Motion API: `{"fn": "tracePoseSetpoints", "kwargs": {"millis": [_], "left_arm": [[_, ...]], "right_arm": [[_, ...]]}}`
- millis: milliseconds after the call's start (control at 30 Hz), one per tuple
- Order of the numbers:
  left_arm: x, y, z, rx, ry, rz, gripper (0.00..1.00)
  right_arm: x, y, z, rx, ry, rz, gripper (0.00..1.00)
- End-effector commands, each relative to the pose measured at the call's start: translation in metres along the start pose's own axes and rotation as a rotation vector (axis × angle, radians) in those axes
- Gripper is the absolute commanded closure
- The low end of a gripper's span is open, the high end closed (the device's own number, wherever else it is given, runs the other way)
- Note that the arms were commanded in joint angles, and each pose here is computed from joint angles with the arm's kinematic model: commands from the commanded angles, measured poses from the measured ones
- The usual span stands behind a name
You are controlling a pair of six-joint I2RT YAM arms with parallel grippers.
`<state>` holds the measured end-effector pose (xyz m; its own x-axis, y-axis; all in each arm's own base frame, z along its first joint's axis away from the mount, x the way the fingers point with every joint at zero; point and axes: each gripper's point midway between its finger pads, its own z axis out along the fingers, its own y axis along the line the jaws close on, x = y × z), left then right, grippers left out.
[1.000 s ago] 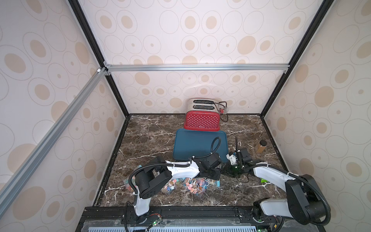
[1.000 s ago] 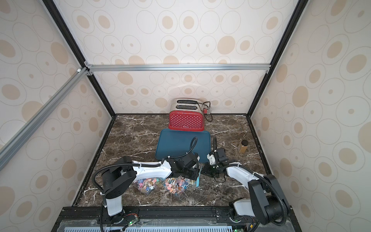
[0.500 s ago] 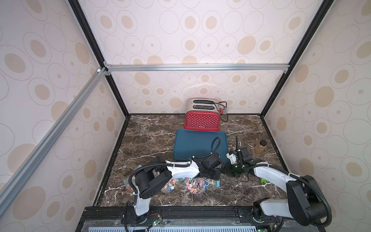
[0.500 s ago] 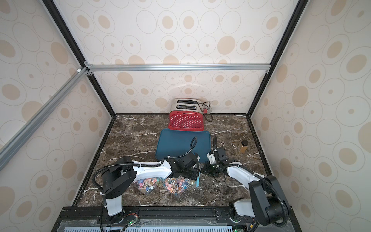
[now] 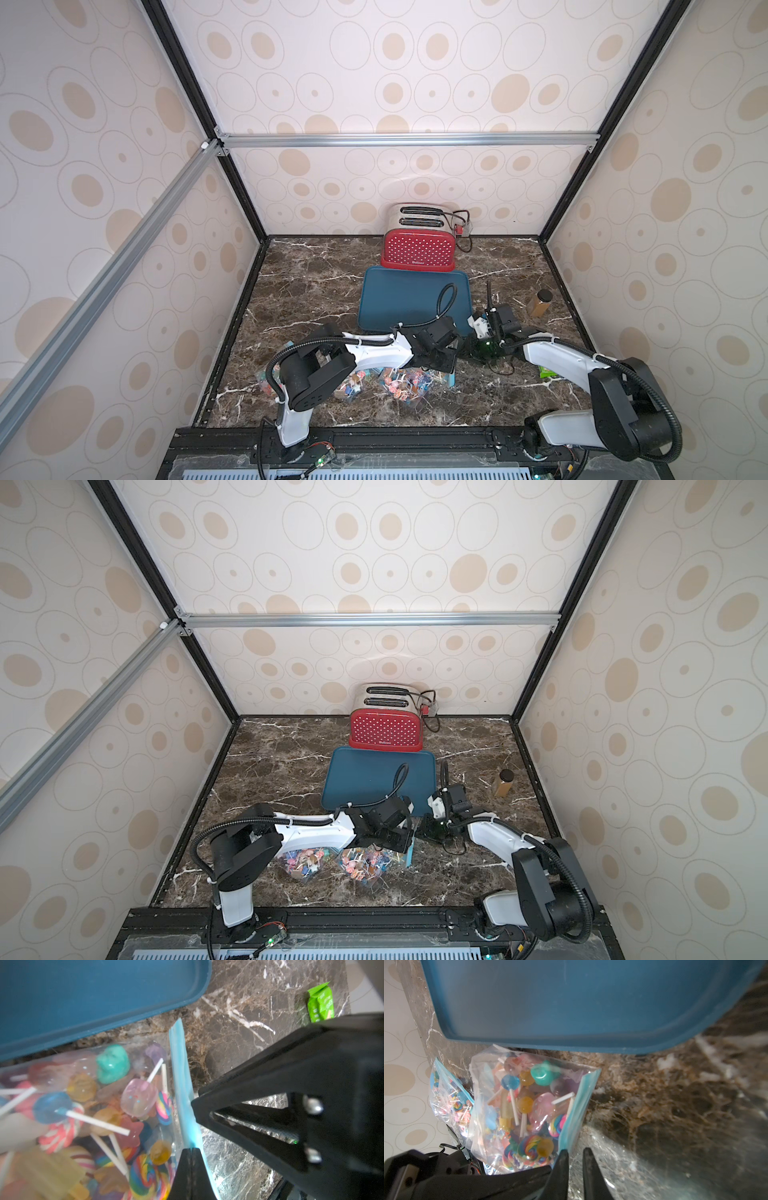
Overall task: Pour candies out of the ziploc bag
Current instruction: Open the ziploc bag at the center of the board.
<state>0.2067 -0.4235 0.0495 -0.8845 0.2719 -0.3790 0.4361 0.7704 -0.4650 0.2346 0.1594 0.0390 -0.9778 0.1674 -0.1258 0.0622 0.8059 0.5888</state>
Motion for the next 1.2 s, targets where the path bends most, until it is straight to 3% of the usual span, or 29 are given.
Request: {"fn": "tracePoseSetpoints", "kwargs": {"millis": [0,900,1167], "left_arm": [[-0.006,-0.003,-0.003,0.010,-0.012,0.006,0.98],[-0.007,-0.005,-0.004,0.020,-0.016,0.003,0.97],[-0.008,-0.006,-0.006,0.023,-0.019,0.008,0.91]], "right_arm": [[-0.006,0.008,-0.003,-0.015,-0.009,-0.005,0.83],[0.001,0.007,0.013,-0.003,0.027,-0.009,0.84],[0.004,0.007,0.016,-0.001,0.034,-0.009,0.93]]}}
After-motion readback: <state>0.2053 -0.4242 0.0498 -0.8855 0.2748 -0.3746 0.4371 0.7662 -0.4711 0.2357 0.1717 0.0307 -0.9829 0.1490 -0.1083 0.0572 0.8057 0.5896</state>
